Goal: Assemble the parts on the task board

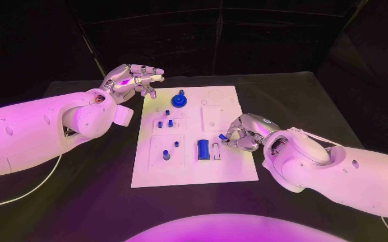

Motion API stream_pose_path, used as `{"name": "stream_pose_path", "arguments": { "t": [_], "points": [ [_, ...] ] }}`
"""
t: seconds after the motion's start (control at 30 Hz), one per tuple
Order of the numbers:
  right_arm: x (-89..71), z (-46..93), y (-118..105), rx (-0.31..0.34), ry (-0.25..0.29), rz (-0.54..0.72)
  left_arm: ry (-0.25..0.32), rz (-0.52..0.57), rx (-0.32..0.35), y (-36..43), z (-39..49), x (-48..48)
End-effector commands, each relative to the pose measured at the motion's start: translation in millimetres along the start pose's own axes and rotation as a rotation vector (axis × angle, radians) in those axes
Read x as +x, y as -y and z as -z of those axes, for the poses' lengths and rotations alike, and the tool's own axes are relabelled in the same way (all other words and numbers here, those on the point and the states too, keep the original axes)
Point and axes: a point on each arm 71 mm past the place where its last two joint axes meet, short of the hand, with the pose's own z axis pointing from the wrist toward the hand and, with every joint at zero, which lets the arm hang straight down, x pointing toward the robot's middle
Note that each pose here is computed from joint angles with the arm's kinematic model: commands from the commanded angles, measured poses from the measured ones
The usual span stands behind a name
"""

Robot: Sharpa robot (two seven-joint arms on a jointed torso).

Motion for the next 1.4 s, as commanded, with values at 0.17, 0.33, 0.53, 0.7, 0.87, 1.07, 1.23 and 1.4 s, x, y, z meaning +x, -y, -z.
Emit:
{"name": "stream_pose_path", "arguments": {
  "t": [0.17,0.33,0.53,0.7,0.87,1.07,1.23,1.4],
  "points": [
    [10.4,-3.2,1,0.06,-0.119,-0.057,-0.012,0.004,0.009,1.7,0.0,1.5],
    [14.0,-5.4,-1,0.066,-0.146,-0.067,-0.012,0.004,0.009,1.7,0.0,1.7],
    [15.8,-7.2,-4,0.07,-0.151,-0.081,-0.013,0.004,0.009,1.7,-0.3,1.9],
    [16.3,-8.0,-6,0.068,-0.147,-0.092,-0.015,0.005,0.008,1.5,-0.7,2.3],
    [17.2,-8.1,-7,0.068,-0.154,-0.095,-0.016,0.005,0.007,1.4,-0.9,2.4],
    [19.1,-7.5,-9,0.063,-0.177,-0.089,-0.017,0.005,0.006,1.2,-1.4,2.7],
    [19.9,-6.7,-10,0.059,-0.189,-0.087,-0.019,0.006,0.005,1.1,-1.6,3.1],
    [19.9,-6.6,-10,0.062,-0.19,-0.086,-0.02,0.006,0.003,1.0,-1.7,3.2]
  ]
}}
